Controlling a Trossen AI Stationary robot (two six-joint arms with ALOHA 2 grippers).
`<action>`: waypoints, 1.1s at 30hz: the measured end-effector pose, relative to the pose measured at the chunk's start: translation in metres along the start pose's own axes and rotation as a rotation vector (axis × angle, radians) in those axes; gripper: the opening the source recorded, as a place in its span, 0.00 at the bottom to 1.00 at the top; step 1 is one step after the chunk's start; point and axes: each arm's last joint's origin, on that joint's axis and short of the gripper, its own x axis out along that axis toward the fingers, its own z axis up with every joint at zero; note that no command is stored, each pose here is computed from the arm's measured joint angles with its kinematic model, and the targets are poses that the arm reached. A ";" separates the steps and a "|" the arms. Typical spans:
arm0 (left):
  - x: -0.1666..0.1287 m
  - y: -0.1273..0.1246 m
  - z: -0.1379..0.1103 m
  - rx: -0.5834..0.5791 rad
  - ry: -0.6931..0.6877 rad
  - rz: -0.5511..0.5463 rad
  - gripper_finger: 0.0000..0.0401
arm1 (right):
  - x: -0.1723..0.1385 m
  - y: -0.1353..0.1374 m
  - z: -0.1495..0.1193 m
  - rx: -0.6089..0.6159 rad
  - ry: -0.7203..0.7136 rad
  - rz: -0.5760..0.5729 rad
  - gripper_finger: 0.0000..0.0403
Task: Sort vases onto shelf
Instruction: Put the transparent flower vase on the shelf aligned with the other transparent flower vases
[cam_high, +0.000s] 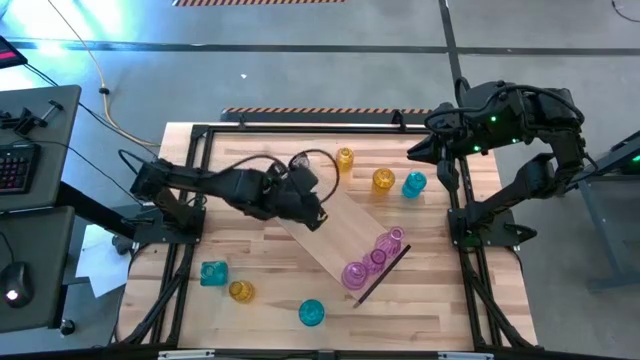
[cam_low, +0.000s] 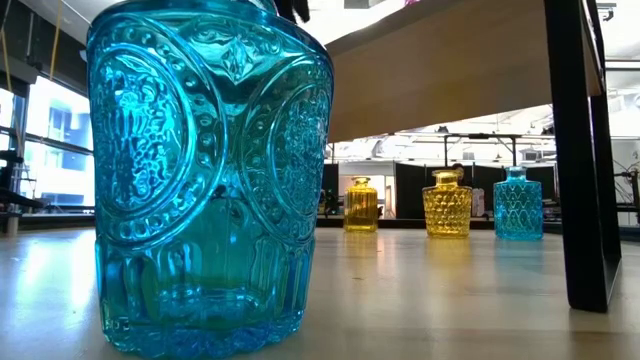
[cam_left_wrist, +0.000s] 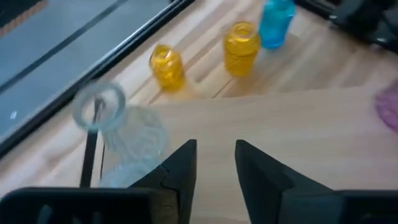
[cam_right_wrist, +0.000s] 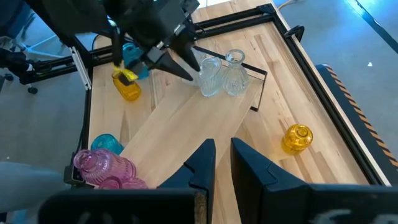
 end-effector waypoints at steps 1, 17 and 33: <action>0.001 -0.001 -0.004 -0.025 0.002 0.010 0.22 | 0.000 0.000 0.000 -0.001 0.000 0.000 0.08; 0.016 -0.020 -0.039 -0.219 -0.044 0.027 0.00 | 0.000 0.000 0.000 -0.012 0.000 0.001 0.08; 0.021 -0.028 -0.024 -0.228 -0.107 -0.089 0.00 | 0.000 -0.001 0.000 0.098 -0.009 -0.035 0.08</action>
